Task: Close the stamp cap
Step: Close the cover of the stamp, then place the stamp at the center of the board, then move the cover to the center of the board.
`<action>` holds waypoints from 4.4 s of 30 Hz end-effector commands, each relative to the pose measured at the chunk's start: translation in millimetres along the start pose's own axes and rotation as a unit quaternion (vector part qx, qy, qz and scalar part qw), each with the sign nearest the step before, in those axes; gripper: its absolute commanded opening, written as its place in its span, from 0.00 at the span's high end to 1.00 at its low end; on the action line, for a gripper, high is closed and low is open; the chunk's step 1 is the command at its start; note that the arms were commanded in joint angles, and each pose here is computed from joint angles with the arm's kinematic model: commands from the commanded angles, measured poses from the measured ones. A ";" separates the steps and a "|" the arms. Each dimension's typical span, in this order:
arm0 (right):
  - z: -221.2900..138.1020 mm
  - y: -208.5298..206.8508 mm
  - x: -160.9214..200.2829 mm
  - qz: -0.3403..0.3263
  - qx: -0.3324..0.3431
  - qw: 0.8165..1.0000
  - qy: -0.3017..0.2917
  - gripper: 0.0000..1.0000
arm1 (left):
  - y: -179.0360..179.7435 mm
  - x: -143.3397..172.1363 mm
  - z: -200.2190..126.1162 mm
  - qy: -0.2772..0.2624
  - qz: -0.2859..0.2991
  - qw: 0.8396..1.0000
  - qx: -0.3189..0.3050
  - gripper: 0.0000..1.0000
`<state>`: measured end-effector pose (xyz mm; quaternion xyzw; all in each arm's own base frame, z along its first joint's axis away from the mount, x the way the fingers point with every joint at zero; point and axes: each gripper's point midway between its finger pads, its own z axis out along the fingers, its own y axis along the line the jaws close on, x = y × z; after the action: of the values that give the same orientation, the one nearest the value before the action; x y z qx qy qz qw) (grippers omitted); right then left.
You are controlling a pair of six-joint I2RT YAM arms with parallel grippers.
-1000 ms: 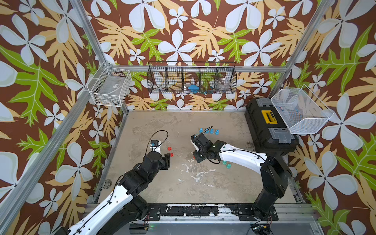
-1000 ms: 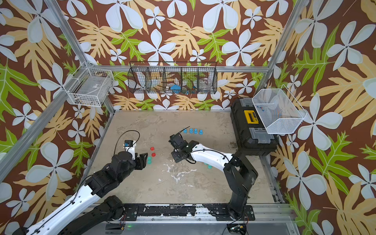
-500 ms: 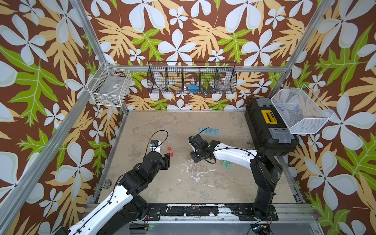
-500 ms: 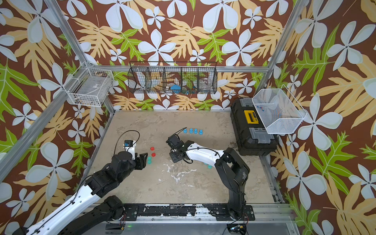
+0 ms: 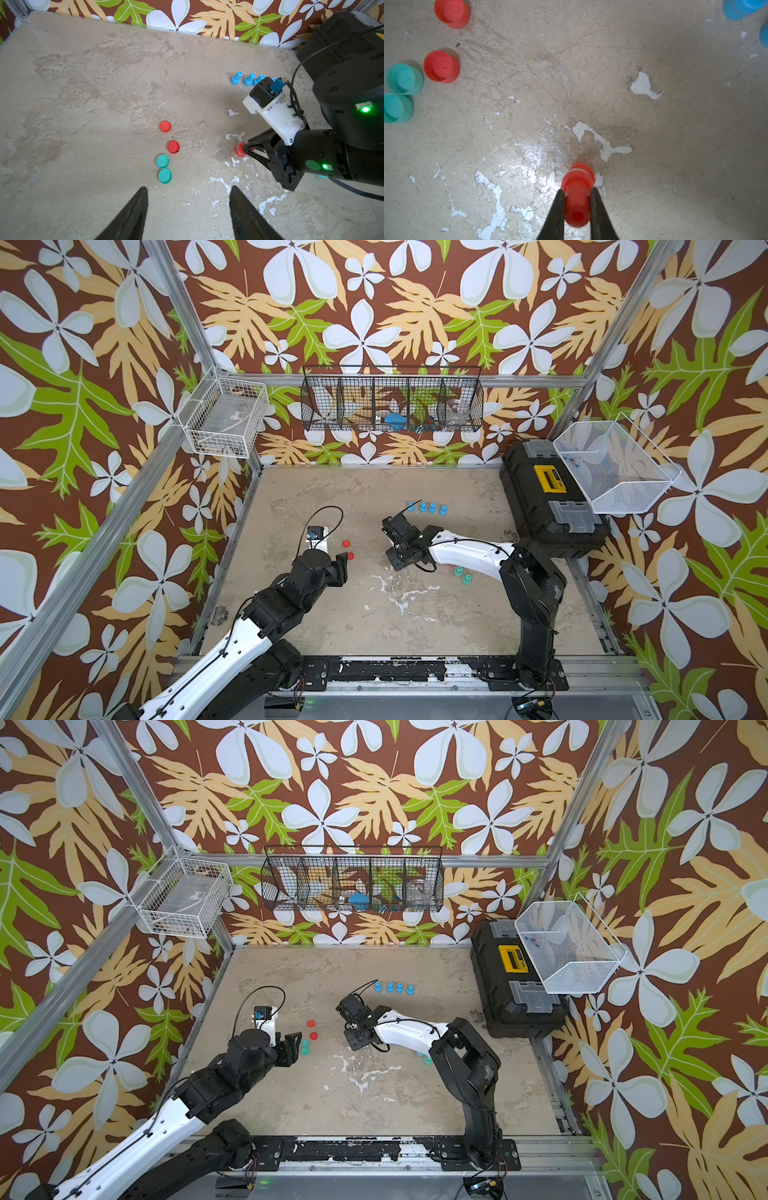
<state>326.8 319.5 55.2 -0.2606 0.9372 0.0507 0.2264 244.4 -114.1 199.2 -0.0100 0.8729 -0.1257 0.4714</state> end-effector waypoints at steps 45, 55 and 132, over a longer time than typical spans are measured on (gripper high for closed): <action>16.7 -105.7 3.4 0.065 0.060 0.996 0.026 0.90 | 2.0 -0.6 -0.5 -0.002 -0.001 1.000 -0.004 0.36; 27.9 -194.7 -2.3 0.125 0.102 0.986 0.035 0.90 | 1.8 -0.1 0.0 0.000 0.000 1.000 -0.004 0.36; -118.1 -158.6 73.5 0.154 0.063 0.982 -0.086 0.48 | -0.8 32.1 166.9 0.159 -0.115 0.979 -0.060 0.39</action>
<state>307.7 123.8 131.0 -0.1006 0.9450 0.0410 0.3086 353.5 -149.9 84.5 -0.1117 0.9401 -0.1194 0.2990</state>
